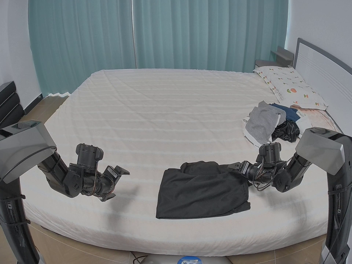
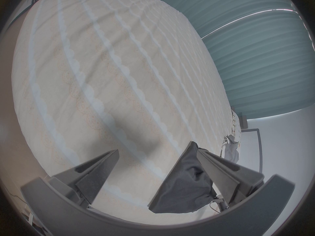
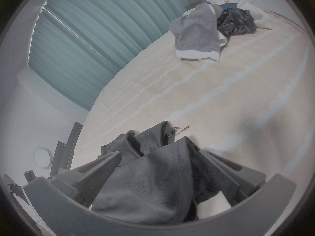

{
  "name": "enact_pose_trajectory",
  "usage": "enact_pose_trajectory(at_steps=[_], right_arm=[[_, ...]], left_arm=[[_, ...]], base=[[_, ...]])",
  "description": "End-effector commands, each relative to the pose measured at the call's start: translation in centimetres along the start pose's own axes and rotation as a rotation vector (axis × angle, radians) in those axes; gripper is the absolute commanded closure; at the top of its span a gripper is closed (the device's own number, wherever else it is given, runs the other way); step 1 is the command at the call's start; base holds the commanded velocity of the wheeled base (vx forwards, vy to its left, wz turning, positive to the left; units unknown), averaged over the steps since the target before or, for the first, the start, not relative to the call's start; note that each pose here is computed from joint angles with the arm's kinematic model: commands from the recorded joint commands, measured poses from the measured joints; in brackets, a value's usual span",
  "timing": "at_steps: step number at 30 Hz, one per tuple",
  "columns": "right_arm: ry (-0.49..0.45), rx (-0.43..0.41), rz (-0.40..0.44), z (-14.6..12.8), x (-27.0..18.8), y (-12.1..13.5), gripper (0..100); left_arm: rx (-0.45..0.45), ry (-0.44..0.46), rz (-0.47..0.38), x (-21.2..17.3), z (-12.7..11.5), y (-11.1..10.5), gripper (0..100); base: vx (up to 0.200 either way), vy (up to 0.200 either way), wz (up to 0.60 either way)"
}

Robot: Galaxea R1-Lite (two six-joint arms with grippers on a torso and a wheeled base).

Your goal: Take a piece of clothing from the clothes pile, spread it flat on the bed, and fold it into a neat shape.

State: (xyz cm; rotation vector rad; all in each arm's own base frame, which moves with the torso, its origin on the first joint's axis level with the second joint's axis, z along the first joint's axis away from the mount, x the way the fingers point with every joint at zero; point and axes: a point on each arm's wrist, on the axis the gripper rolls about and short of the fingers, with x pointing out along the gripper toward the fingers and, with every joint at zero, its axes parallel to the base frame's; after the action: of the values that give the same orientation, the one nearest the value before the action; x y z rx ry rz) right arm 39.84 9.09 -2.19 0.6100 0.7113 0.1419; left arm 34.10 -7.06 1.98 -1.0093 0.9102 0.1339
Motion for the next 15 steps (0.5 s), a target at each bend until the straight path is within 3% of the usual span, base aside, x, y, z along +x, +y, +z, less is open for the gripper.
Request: enact_pose_trajectory(at_steps=[1, 7, 10, 15], right_arm=[[0.021, -0.002, -0.005, -0.8, 1.4, -0.4, 100], [0.005, 0.017, 0.001, -0.6, 1.7, -0.4, 100], [-0.021, 0.074, 0.004, 0.1, 1.1, -0.1, 100], [-0.114, 0.147, 0.082, 2.0, -1.3, 1.5, 100]], left_arm=[[-0.001, 0.002, 0.004, 0.2, 0.0, 0.1, 0], [-0.002, 0.002, 0.005, 0.2, 0.0, 0.1, 0], [0.0, 0.003, 0.003, 0.2, -0.1, 0.1, 0], [0.0, 0.005, 0.006, 0.2, -0.2, 0.1, 0]], base=[[0.0, 0.0, 0.0], [0.0, 0.0, 0.0], [0.0, 0.0, 0.0], [0.0, 0.0, 0.0]])
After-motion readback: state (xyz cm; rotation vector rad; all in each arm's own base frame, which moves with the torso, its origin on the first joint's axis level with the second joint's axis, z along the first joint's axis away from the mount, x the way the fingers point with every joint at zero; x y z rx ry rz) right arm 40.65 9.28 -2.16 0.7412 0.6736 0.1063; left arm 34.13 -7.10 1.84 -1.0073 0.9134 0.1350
